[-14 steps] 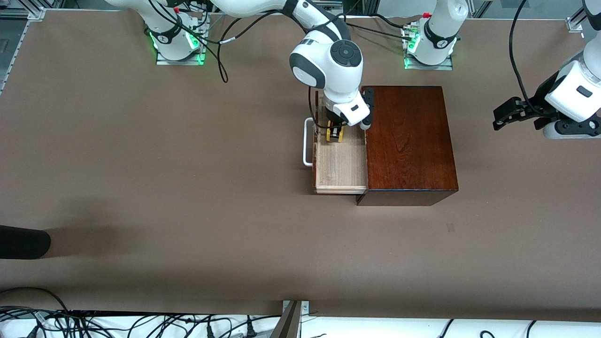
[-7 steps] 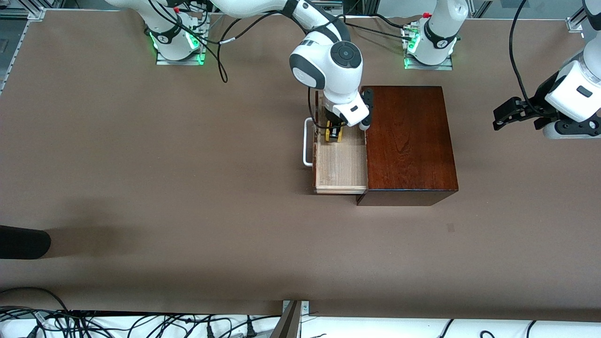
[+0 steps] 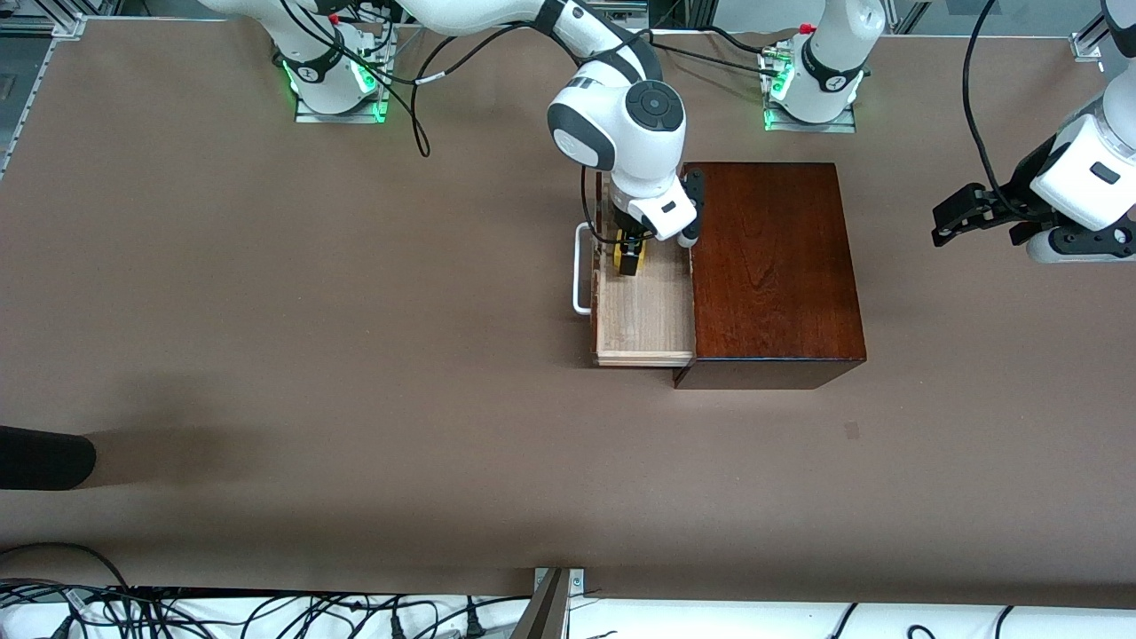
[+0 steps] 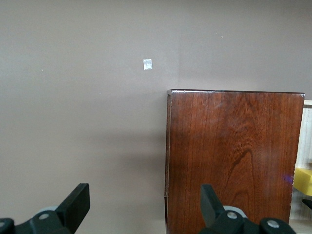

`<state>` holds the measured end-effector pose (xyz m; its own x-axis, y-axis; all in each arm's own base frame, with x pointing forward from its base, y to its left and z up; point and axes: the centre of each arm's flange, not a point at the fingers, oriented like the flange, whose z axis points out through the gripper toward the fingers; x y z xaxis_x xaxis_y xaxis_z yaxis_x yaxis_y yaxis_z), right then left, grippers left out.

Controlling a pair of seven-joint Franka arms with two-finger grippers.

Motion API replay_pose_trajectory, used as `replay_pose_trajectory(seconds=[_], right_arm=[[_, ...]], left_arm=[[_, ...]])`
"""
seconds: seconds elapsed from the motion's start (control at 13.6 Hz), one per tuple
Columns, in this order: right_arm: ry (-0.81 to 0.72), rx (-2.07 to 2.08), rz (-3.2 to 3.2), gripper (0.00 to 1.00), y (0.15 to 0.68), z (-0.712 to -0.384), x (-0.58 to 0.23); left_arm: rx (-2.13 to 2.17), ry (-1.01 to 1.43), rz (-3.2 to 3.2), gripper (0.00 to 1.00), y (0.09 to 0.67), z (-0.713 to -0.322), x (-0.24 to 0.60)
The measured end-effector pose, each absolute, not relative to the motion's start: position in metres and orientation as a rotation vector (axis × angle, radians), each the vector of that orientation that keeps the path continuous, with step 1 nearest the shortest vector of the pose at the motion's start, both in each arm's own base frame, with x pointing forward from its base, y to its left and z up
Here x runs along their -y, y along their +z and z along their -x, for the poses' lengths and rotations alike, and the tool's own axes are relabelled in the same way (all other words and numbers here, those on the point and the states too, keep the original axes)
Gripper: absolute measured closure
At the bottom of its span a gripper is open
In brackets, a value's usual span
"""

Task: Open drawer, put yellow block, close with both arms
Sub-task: 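Lower the cube into the drawer and open the right gripper, then raise the right gripper away from the drawer toward its rest pose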

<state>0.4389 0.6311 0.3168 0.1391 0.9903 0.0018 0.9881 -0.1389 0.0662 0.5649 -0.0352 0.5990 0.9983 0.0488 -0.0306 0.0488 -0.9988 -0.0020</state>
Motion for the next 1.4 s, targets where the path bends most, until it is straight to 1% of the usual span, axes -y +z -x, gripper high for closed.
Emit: replay_pose_trajectory(seconds=[0.37, 0.59, 0.96, 1.11, 1.4], right_arm=[[0.010, -2.028, -2.318, 0.00, 0.338, -0.431, -0.634], [-0.030, -1.998, -2.323, 0.00, 0.360, -0.435, -0.625], [-0.032, -1.865, -2.424, 0.00, 0.421, -0.487, -0.567], [-0.037, -1.808, -2.477, 0.00, 0.435, -0.510, -0.541], [-0.081, -1.710, -2.548, 0.00, 0.451, -0.541, -0.496]], left_arm=[[0.077, 0.048, 3.139, 0.00, 0.599, -0.565, 0.035], [0.077, 0.048, 3.139, 0.00, 0.599, -0.565, 0.035], [0.077, 0.047, 3.139, 0.00, 0.599, -0.565, 0.035], [0.076, 0.051, 3.138, 0.00, 0.598, -0.566, 0.036], [0.072, 0.056, 3.136, 0.00, 0.593, -0.570, 0.038]])
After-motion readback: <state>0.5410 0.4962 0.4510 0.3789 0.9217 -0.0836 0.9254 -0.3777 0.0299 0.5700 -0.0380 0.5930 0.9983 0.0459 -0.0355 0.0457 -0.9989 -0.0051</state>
